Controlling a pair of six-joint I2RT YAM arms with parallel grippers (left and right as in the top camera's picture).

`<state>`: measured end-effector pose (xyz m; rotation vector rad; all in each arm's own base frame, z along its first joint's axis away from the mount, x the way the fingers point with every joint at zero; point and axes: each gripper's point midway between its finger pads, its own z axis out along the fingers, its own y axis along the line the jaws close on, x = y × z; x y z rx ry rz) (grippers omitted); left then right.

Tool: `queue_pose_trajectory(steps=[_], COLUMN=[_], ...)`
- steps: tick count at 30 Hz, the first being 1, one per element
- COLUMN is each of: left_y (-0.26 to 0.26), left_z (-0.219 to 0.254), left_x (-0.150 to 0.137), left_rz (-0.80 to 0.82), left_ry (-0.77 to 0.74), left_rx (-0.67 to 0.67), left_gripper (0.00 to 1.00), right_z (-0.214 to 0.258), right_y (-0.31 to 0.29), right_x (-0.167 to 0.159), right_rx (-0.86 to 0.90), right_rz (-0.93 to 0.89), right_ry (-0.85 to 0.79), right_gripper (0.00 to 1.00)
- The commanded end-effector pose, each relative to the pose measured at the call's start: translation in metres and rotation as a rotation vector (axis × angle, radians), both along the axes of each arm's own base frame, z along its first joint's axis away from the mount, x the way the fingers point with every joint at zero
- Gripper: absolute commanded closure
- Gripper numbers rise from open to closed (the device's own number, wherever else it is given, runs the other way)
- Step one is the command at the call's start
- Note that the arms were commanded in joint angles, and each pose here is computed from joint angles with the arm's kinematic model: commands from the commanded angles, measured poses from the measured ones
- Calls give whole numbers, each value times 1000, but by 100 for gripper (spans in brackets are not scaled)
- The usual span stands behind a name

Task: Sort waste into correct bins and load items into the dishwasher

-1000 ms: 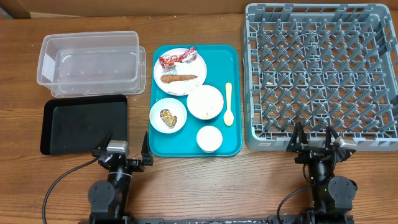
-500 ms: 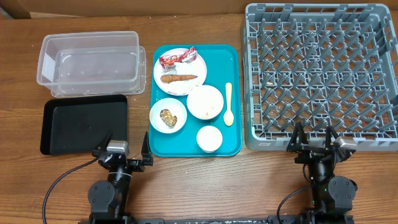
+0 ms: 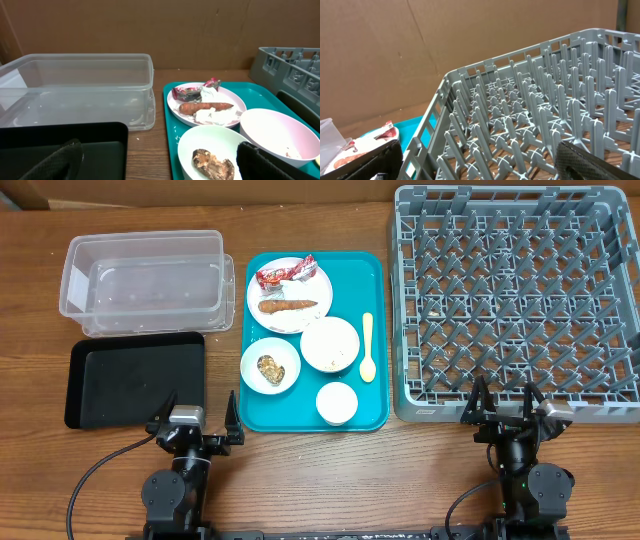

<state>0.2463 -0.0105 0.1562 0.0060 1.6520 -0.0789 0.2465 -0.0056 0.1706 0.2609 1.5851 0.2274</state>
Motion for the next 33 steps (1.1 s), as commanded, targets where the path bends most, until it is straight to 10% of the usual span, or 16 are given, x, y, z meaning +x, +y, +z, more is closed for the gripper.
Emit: queue_pose_trajectory(steps=[1,22,33], left_y=[1,-38,-41], left_z=[0,88,195], left_x=[0,-11,53], left_rz=[7,-228,-254], left_ry=[-7,-101,158], left_rx=[24,109,115], left_gripper=[0,0,0], right_z=[-1,125,204], right_y=[3,24,27], right_x=[0,-26,-43], right_rx=[4,-86,-98], right_rz=[13,124,141], right_ry=[-8,-338,-182], right_gripper=[0,0,0])
